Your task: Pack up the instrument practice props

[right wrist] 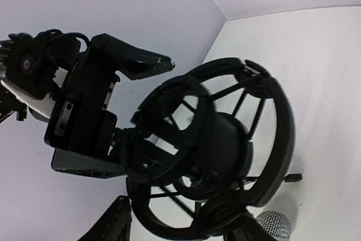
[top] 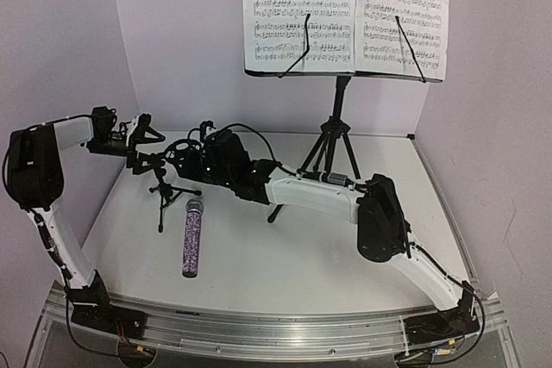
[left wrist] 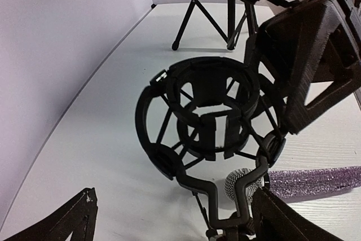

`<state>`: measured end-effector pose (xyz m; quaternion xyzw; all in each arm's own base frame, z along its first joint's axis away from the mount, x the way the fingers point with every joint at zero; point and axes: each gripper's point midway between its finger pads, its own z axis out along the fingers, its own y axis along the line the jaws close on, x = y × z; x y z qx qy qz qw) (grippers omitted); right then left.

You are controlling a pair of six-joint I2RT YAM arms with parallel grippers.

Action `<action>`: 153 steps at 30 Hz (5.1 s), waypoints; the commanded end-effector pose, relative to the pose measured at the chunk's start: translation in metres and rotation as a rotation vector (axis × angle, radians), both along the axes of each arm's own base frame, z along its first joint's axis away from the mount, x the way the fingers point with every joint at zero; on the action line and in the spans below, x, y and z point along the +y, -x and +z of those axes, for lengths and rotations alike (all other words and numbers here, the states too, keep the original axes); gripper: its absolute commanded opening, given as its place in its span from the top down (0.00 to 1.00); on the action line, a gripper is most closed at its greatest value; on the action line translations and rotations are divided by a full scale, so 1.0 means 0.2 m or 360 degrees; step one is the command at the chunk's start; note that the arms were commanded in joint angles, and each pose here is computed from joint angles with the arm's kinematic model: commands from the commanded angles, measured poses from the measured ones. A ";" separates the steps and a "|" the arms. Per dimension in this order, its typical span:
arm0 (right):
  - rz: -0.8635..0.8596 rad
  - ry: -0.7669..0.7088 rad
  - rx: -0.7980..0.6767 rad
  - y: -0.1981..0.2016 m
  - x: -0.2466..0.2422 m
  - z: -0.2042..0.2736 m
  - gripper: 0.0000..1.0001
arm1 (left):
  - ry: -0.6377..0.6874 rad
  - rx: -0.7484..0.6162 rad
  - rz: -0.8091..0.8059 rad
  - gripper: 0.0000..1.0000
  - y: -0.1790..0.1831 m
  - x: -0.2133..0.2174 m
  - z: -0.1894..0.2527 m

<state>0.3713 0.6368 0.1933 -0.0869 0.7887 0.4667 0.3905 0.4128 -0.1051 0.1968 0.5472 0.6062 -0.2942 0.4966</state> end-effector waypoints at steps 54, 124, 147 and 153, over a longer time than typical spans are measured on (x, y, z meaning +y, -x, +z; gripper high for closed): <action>-0.0028 0.0801 0.0446 0.64 -0.75 -0.25 0.36 | -0.0047 0.0553 0.0704 0.19 0.87 -0.12 0.25; -0.0735 0.0228 -0.0447 0.30 -1.45 1.63 0.82 | 0.0898 0.0002 0.0213 0.74 0.40 -1.16 1.99; -0.0780 0.0190 -0.0429 0.31 -1.50 1.58 1.00 | 0.1049 -0.0289 0.0358 1.00 0.52 -0.84 2.26; -0.0767 0.0177 -0.0438 0.31 -1.49 1.59 1.00 | 0.0998 -0.0336 0.0548 1.00 0.42 -0.64 2.21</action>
